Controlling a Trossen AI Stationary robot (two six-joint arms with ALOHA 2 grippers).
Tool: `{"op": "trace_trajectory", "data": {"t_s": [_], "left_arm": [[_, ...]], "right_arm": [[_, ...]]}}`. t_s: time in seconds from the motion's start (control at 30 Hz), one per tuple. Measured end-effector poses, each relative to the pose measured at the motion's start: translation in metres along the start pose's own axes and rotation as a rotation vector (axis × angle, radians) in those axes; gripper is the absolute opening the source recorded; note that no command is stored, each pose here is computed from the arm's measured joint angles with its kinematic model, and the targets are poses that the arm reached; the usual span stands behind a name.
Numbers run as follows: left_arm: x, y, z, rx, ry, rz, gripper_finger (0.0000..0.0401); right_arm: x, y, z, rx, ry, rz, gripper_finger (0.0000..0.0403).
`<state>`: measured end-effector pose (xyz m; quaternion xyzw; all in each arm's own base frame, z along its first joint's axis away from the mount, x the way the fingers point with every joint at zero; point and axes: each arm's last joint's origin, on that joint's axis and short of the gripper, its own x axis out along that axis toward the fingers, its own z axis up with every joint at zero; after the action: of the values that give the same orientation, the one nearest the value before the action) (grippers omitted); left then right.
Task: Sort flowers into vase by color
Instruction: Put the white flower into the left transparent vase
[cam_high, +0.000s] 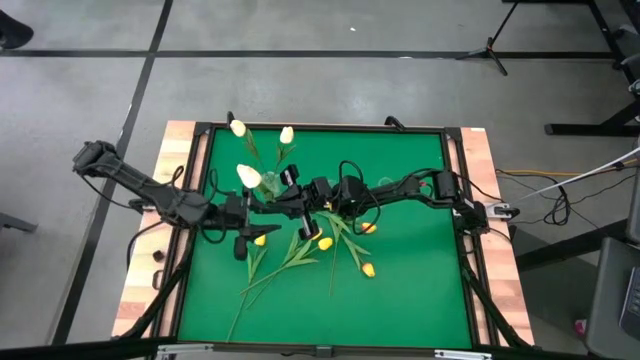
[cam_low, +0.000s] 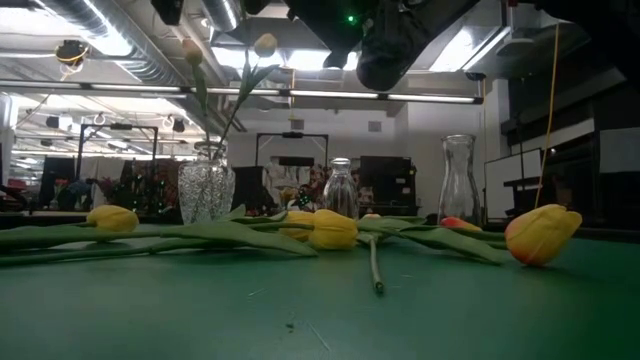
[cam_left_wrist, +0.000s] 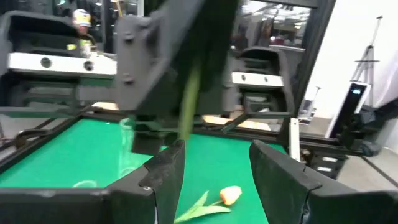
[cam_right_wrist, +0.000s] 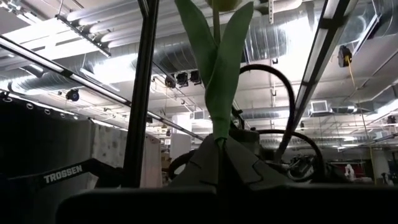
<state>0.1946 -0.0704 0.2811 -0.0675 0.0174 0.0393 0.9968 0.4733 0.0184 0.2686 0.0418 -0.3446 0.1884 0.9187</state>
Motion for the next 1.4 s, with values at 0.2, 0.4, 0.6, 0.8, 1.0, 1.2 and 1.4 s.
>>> {"op": "trace_trajectory", "data": {"t_s": [0.2,0.4,0.6,0.8,1.0,1.2,1.4], "left_arm": [[0.0068,0.0063,-0.0029,0.007,0.021,0.006,0.0179],[0.0099,0.0086,-0.0040,0.006,0.026,0.005,0.0179],[0.0099,0.0086,-0.0038,0.007,0.024,0.008,0.0179],[0.0103,0.0096,-0.0030,0.005,0.017,0.013,0.0165],[0.0103,0.0103,-0.0029,0.005,0.014,0.034,0.0101],[0.0103,0.0105,-0.0040,0.011,0.025,0.037,0.0034],[0.0102,0.0104,-0.0048,0.015,0.033,0.037,0.0006]], "right_arm": [[0.0001,0.0004,-0.0009,0.005,0.008,-0.001,0.0001],[0.0009,0.0026,-0.0019,0.009,0.014,0.002,0.0001],[0.0008,0.0023,-0.0040,0.017,0.035,0.001,0.0001],[0.0015,0.0050,-0.0048,0.026,0.039,0.017,0.0001],[0.0017,0.0057,-0.0061,0.033,0.051,0.018,0.0001],[0.0016,0.0052,-0.0070,0.053,0.061,0.015,0.0001],[0.0015,0.0047,-0.0093,0.069,0.084,0.005,0.0011]]}}
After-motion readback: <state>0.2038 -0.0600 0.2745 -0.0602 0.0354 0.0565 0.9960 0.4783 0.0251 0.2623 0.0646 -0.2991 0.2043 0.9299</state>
